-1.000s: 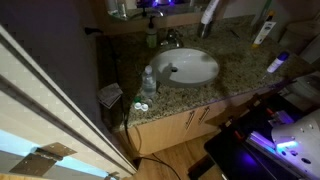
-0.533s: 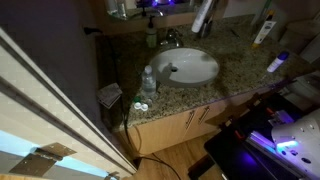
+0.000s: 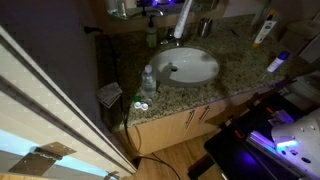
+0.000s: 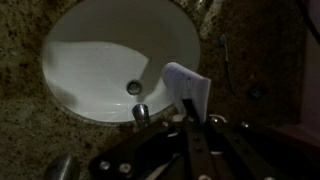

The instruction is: Move the white tube to the left side of the counter, move the bottle with the blue lid to the left side of the counter

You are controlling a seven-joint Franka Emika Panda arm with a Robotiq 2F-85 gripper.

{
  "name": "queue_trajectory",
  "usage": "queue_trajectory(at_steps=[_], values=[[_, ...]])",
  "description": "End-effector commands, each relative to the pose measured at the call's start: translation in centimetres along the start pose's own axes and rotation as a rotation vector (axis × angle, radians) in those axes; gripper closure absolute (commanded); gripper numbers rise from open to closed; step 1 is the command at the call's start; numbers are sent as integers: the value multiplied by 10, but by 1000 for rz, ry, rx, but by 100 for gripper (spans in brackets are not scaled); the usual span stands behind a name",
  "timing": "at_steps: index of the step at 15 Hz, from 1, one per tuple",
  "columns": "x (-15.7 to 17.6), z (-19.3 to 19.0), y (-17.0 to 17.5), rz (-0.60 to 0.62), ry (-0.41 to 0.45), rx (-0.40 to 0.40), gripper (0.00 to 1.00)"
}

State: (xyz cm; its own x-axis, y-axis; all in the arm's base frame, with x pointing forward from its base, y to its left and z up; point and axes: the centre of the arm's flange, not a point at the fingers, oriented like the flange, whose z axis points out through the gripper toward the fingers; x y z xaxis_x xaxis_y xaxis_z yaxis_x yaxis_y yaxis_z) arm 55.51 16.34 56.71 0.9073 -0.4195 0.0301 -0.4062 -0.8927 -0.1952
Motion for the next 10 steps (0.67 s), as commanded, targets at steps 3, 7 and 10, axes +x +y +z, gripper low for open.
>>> queue_trajectory(at_steps=[3, 7, 10], values=[[19, 51, -36, 15, -15, -17, 99], [60, 86, -87, 92, 79, -3, 99], [43, 94, -71, 103, 52, -3, 96]])
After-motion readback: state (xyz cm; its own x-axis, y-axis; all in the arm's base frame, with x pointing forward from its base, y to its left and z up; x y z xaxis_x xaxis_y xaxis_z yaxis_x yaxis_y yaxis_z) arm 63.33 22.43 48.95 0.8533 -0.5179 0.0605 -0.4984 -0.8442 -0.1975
